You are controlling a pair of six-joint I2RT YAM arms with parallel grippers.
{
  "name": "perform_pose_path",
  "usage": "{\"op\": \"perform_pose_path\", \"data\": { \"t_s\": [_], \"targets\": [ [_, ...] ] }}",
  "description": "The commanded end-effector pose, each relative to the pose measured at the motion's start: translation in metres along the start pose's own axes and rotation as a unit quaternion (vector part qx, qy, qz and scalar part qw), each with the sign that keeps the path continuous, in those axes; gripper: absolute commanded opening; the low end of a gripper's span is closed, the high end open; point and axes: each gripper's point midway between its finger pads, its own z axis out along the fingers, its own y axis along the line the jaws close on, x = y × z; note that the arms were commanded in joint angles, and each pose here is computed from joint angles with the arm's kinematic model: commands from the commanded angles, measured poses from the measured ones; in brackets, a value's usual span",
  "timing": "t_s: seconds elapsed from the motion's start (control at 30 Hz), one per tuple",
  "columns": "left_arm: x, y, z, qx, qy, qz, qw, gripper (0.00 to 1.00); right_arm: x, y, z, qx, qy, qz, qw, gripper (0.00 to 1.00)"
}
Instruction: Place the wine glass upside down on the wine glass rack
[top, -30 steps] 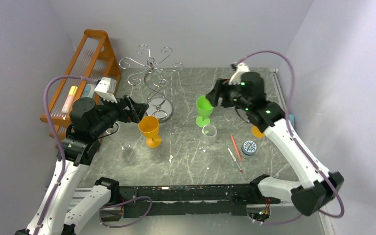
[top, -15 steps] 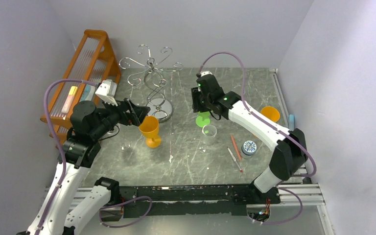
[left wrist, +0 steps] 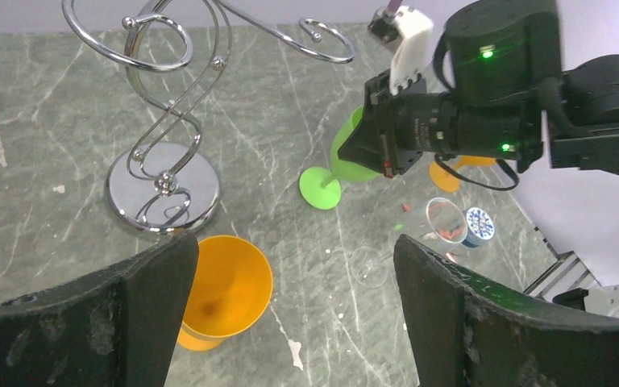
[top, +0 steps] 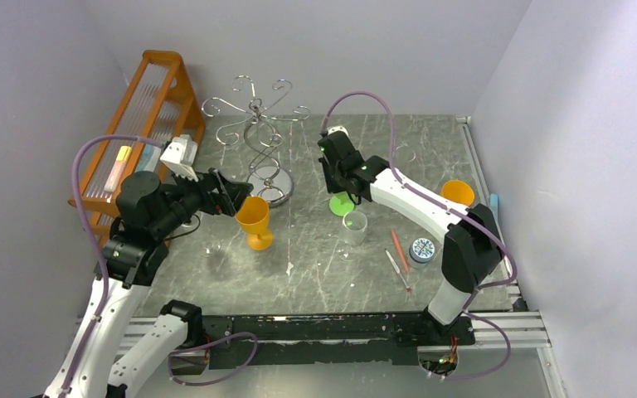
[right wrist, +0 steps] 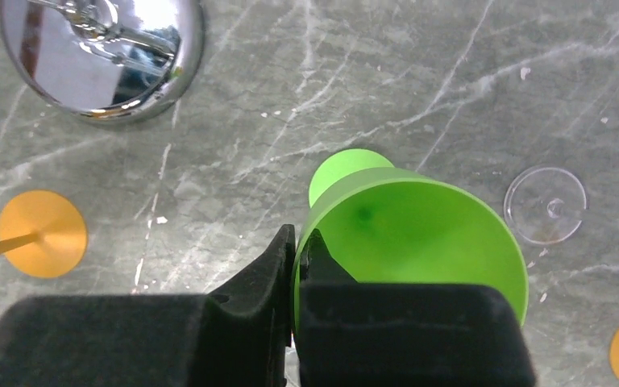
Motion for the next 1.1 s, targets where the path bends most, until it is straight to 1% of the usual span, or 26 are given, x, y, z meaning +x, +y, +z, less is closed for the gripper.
{"op": "perform_pose_path", "data": {
  "t_s": [0.0, 0.07, 0.13, 0.17, 0.2, 0.3, 0.37, 0.43, 0.47, 0.5, 0.53, 0.7, 0.73, 0.8, 0.83, 0.93, 1.07],
  "targets": [
    [-0.004, 0.008, 0.000, -0.031, 0.035, 0.009, 0.999, 0.93, -0.038, 0.009, -0.030, -0.019, -0.083, -0.011, 0.996, 0.00],
    [-0.014, 0.008, 0.000, -0.043, 0.041, 0.009, 0.998, 0.92, -0.050, 0.016, -0.047, -0.049, -0.121, -0.007, 0.991, 0.00],
    [-0.029, 0.000, 0.000, -0.033, 0.035, 0.007, 0.999, 0.92, -0.064, 0.019, -0.068, -0.078, -0.165, 0.009, 0.983, 0.00],
    [-0.034, -0.006, 0.000, -0.022, 0.032, 0.002, 0.999, 0.93, -0.073, 0.019, -0.086, -0.093, -0.195, 0.020, 0.976, 0.00],
    [-0.040, -0.012, 0.001, -0.011, 0.027, -0.002, 1.000, 0.94, -0.076, 0.018, -0.092, -0.099, -0.211, 0.029, 0.972, 0.00],
    [-0.052, -0.036, 0.003, 0.045, 0.017, -0.026, 0.998, 0.93, -0.093, 0.008, -0.137, -0.117, -0.289, 0.066, 0.948, 0.00],
    [-0.061, -0.053, 0.004, 0.086, 0.012, -0.045, 0.995, 0.94, -0.102, -0.001, -0.164, -0.126, -0.339, 0.093, 0.928, 0.00],
    [-0.071, -0.070, 0.005, 0.129, 0.002, -0.066, 0.989, 0.94, -0.108, -0.010, -0.192, -0.137, -0.387, 0.119, 0.904, 0.00],
    [-0.080, -0.079, 0.005, 0.153, -0.013, -0.074, 0.985, 0.95, -0.106, -0.013, -0.200, -0.144, -0.402, 0.129, 0.895, 0.00],
    [-0.083, -0.085, 0.005, 0.169, -0.013, -0.092, 0.981, 0.95, -0.107, -0.017, -0.212, -0.151, -0.421, 0.137, 0.884, 0.00],
    [-0.093, -0.094, 0.004, 0.193, -0.028, -0.100, 0.976, 0.96, -0.108, -0.019, -0.221, -0.158, -0.435, 0.145, 0.874, 0.00],
    [-0.116, -0.114, 0.015, 0.244, -0.038, -0.182, 0.952, 0.95, -0.115, -0.029, -0.272, -0.199, -0.511, 0.184, 0.816, 0.00],
    [-0.121, -0.119, 0.019, 0.260, -0.048, -0.197, 0.944, 0.95, -0.116, -0.033, -0.284, -0.208, -0.528, 0.192, 0.801, 0.00],
    [-0.127, -0.131, 0.029, 0.287, -0.046, -0.226, 0.930, 0.94, -0.117, -0.037, -0.299, -0.220, -0.553, 0.211, 0.775, 0.00],
    [-0.128, -0.135, 0.037, 0.293, -0.035, -0.232, 0.927, 0.93, -0.119, -0.041, -0.307, -0.225, -0.567, 0.221, 0.761, 0.00],
    [-0.129, -0.159, 0.058, 0.301, -0.023, -0.234, 0.924, 0.92, -0.124, -0.046, -0.321, -0.234, -0.585, 0.239, 0.739, 0.00],
    [-0.130, -0.180, 0.075, 0.292, -0.027, -0.251, 0.923, 0.93, -0.128, -0.046, -0.336, -0.260, -0.602, 0.259, 0.709, 0.00]
  ]
}}
